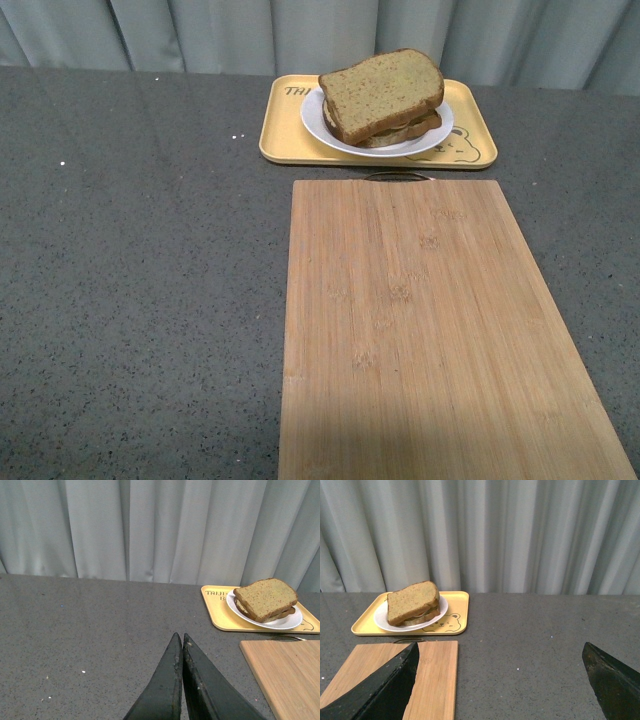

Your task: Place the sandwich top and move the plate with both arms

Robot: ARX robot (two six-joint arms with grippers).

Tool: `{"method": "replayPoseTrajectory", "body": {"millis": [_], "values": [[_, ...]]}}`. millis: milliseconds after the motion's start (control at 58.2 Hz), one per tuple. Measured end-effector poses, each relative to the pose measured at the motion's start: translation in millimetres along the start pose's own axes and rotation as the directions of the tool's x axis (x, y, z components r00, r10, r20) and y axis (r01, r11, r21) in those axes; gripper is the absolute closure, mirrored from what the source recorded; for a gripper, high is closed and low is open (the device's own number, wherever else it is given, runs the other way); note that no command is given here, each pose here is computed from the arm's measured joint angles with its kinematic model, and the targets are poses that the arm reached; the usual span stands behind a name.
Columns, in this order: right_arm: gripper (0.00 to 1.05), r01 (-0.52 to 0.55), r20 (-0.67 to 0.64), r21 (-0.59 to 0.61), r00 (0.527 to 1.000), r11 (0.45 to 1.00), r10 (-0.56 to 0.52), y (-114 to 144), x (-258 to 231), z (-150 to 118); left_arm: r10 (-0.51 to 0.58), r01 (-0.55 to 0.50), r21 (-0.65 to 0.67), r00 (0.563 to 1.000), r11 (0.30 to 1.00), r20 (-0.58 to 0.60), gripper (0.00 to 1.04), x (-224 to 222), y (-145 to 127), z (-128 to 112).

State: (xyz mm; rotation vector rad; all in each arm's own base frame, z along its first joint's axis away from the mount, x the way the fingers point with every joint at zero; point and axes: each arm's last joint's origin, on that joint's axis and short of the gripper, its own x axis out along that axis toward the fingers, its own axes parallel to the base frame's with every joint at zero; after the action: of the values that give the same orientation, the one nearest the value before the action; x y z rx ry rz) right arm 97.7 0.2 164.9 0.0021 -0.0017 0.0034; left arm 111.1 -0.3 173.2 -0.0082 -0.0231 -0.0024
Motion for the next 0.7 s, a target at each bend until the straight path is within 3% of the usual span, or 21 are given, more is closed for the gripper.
{"method": "replayPoseTrajectory", "body": {"millis": [498,705], "values": [[0.09,0.0,0.0,0.0,1.0,1.0,0.0,0.0,0.0,-0.1,0.0,0.0,0.0,1.0,1.0,-0.008,1.0,-14.3,0.0,-3.1],[0.09,0.0,0.0,0.0,1.0,1.0,0.0,0.0,0.0,0.0,0.0,0.0,0.0,1.0,1.0,-0.007,0.63,-14.3,0.0,-3.1]]}}
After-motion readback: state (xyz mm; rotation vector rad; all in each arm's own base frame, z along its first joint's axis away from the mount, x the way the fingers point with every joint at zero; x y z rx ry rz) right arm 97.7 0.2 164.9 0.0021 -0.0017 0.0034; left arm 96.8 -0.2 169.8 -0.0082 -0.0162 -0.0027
